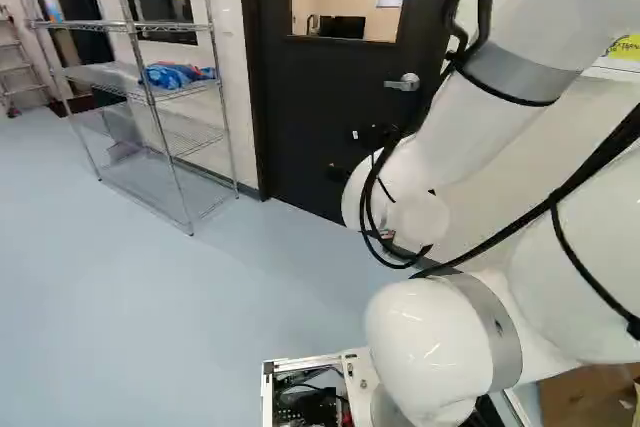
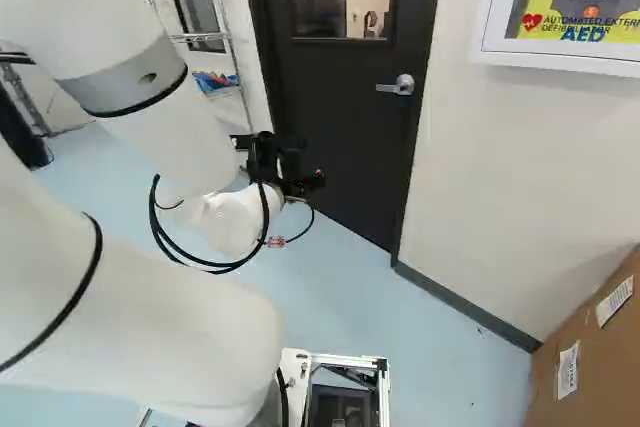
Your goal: Open the door and move inside
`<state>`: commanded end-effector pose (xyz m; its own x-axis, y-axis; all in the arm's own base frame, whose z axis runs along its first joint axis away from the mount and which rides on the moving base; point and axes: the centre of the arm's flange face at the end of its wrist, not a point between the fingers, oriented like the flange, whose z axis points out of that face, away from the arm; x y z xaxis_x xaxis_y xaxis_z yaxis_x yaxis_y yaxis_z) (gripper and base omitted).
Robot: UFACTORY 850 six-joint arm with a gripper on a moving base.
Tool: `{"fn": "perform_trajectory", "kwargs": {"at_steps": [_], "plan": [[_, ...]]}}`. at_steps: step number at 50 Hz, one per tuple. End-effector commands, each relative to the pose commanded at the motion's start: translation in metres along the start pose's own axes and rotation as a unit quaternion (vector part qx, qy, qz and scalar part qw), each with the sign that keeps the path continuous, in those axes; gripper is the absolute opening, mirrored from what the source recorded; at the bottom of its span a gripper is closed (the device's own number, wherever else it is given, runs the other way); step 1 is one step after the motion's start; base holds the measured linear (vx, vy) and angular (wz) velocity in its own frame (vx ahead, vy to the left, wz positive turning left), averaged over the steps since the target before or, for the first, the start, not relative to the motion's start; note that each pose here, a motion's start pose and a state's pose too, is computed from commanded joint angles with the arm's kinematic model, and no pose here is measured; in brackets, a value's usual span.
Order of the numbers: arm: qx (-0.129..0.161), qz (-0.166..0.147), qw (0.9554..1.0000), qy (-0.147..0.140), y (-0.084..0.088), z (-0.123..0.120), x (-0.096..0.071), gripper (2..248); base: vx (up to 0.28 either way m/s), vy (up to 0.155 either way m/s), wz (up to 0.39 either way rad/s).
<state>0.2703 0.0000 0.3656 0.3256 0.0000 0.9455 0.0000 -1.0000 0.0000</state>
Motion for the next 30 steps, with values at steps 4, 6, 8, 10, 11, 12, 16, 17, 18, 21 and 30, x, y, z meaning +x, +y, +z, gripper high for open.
{"fn": "perform_trajectory", "kwargs": {"at_steps": [4,6,8,10,11,12,16,17,18,21,30], "plan": [[0.000,0.000,1.0000,0.000,0.0000,0.0000,0.0000,247,0.153,0.066,-0.250],[0.000,0.000,1.0000,0.000,0.0000,0.0000,0.0000,247,0.162,0.070,-0.259],[0.000,0.000,1.0000,0.000,0.0000,0.0000,0.0000,247,0.153,0.066,-0.250],[0.000,0.000,1.0000,0.000,0.0000,0.0000,0.0000,247,0.161,0.069,-0.259],[0.000,0.000,1.0000,0.000,0.0000,0.0000,0.0000,247,0.149,0.063,-0.244],[0.000,0.000,1.0000,0.000,0.0000,0.0000,0.0000,247,0.158,0.063,-0.244],[0.000,0.000,1.0000,0.000,0.0000,0.0000,0.0000,247,0.159,0.066,-0.249],[0.000,0.000,1.0000,0.000,0.0000,0.0000,0.0000,247,0.177,0.081,-0.252],[0.000,0.000,1.0000,0.000,0.0000,0.0000,0.0000,247,0.154,0.068,-0.226],[0.000,0.000,1.0000,0.000,0.0000,0.0000,0.0000,247,0.148,0.066,-0.244],[0.000,0.000,1.0000,0.000,0.0000,0.0000,0.0000,247,0.147,0.074,-0.272]]}}
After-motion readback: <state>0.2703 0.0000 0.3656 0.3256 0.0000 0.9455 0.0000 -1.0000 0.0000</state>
